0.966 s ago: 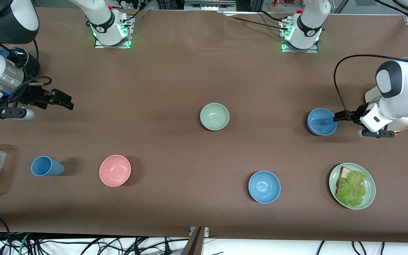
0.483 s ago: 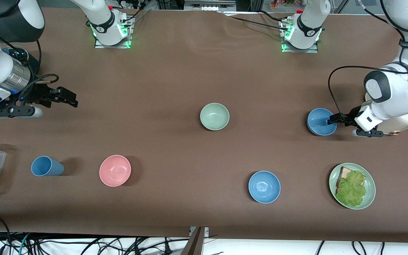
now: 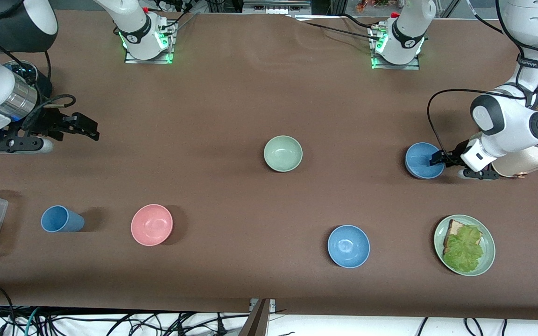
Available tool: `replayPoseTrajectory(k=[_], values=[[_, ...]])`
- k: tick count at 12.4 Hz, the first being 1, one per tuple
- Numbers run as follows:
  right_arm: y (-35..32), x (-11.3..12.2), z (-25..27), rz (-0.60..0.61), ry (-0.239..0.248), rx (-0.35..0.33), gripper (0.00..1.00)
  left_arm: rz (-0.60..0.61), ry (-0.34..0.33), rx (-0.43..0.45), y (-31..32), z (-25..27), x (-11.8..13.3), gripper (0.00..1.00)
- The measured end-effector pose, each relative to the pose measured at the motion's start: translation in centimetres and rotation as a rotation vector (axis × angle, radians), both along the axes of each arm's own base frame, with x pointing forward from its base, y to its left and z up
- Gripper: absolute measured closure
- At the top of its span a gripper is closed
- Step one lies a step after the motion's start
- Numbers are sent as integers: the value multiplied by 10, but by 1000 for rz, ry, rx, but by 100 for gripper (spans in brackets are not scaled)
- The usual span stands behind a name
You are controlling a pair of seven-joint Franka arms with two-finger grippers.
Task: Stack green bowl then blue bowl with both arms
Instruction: 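Grasp the rim of the light blue bowl with the left gripper, then carry the blue bowl with the left gripper onto the green bowl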
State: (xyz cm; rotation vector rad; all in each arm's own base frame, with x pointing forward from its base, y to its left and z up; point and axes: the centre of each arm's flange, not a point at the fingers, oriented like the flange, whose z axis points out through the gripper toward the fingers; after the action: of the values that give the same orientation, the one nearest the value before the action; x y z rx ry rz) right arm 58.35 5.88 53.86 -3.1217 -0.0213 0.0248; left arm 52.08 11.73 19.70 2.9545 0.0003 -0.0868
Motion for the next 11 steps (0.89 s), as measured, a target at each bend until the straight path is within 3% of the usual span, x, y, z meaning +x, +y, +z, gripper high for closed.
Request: replayPoseTrajectory(k=[4, 5, 8, 11], values=[[-1, -2, 4, 8, 3, -28, 0, -3, 1, -3, -1, 1, 1, 88], [-1, -3, 7, 8, 0, -28, 0, -5, 6, -12, -3, 5, 4, 96], [-3, -5, 20, 4, 5, -29, 0, -10, 17, -78, -32, 45, 35, 95], [-2, -5, 39, 5, -6, -27, 0, -31, 18, -110, -130, 114, 74, 95]])
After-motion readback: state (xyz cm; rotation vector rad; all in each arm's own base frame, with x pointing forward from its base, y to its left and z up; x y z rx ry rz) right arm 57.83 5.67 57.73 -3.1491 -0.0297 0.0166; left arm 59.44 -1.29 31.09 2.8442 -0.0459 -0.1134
